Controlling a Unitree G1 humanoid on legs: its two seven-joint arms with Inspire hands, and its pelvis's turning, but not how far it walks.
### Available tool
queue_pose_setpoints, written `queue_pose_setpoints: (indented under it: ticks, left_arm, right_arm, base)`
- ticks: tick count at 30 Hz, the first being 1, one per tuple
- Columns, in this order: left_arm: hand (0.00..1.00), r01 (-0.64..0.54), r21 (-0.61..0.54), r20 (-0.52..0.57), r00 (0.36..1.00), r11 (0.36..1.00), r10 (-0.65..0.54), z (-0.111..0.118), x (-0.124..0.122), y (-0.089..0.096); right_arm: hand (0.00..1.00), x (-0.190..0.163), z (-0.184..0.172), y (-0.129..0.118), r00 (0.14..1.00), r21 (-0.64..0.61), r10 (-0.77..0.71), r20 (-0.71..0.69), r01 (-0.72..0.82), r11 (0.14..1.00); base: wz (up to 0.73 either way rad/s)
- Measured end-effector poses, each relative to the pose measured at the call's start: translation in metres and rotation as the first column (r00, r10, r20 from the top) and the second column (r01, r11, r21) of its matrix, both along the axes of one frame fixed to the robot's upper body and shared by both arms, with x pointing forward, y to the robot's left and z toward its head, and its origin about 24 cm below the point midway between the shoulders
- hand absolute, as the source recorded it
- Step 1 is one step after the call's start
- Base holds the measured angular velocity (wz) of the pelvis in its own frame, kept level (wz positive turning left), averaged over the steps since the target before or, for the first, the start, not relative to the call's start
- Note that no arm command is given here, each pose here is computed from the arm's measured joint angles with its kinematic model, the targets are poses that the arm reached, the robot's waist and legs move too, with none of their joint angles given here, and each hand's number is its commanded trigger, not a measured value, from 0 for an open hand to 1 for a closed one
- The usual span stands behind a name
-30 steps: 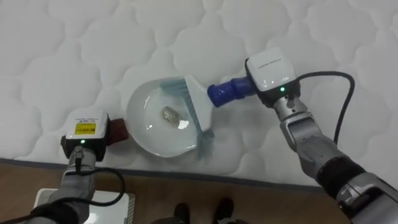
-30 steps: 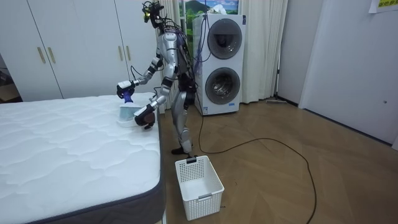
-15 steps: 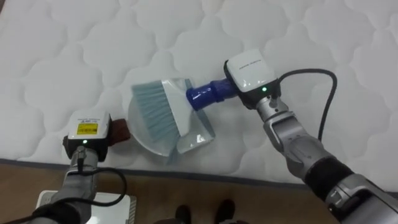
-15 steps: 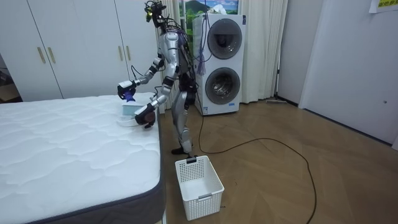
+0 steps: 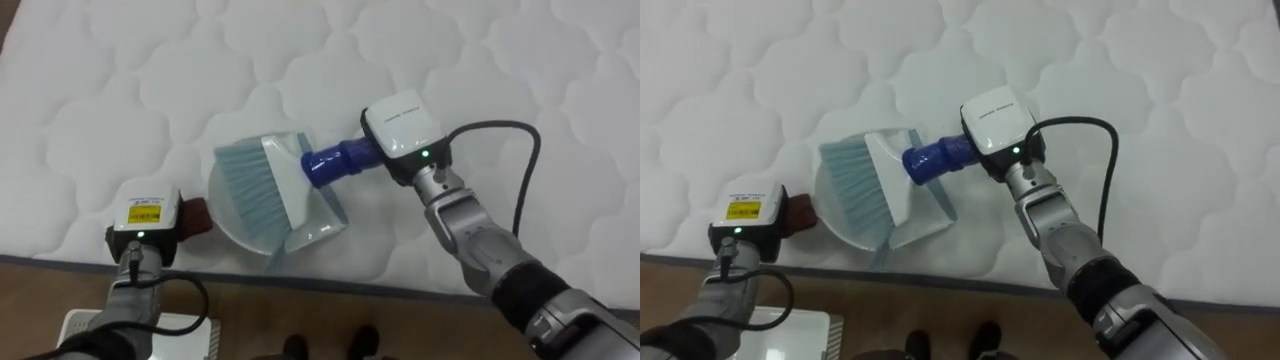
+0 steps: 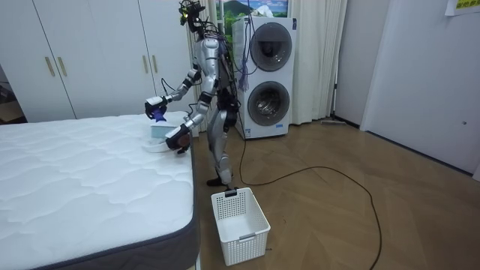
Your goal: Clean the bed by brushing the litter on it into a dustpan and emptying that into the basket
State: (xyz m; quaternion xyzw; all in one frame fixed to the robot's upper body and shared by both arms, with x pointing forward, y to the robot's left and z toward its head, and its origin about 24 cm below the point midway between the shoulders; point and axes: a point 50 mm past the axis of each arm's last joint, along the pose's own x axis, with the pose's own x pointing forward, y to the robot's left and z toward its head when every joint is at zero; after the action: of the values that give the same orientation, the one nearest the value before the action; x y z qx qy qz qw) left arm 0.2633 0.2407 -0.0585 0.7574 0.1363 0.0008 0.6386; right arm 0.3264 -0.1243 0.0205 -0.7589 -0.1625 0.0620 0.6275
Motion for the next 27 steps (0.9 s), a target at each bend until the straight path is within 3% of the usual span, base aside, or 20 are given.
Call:
queue_pose_setpoints:
  ticks: [6,16,27]
  left_arm:
    - [1.0,-0.009,-0.014,0.021,1.0,1.0,0.01,0.0,-0.002,0.001]
    - [1.0,-0.007,-0.151,0.187,0.982,0.988,0.035,0.01,-0.006,-0.007]
    - [1.0,-0.008,-0.245,0.273,0.959,0.97,0.077,0.019,-0.022,-0.01]
  right_arm:
    - [1.0,-0.016,-0.021,-0.026,0.995,0.033,-0.045,-0.088,0.048,0.998]
    - [1.0,-0.03,-0.025,-0.065,0.976,0.222,-0.212,-0.058,0.22,0.95]
    - [1.0,-0.039,-0.012,-0.115,0.911,0.347,-0.413,-0.014,0.392,0.852]
  base:
    - [0.04]
    - [0.02]
    - [0.0]
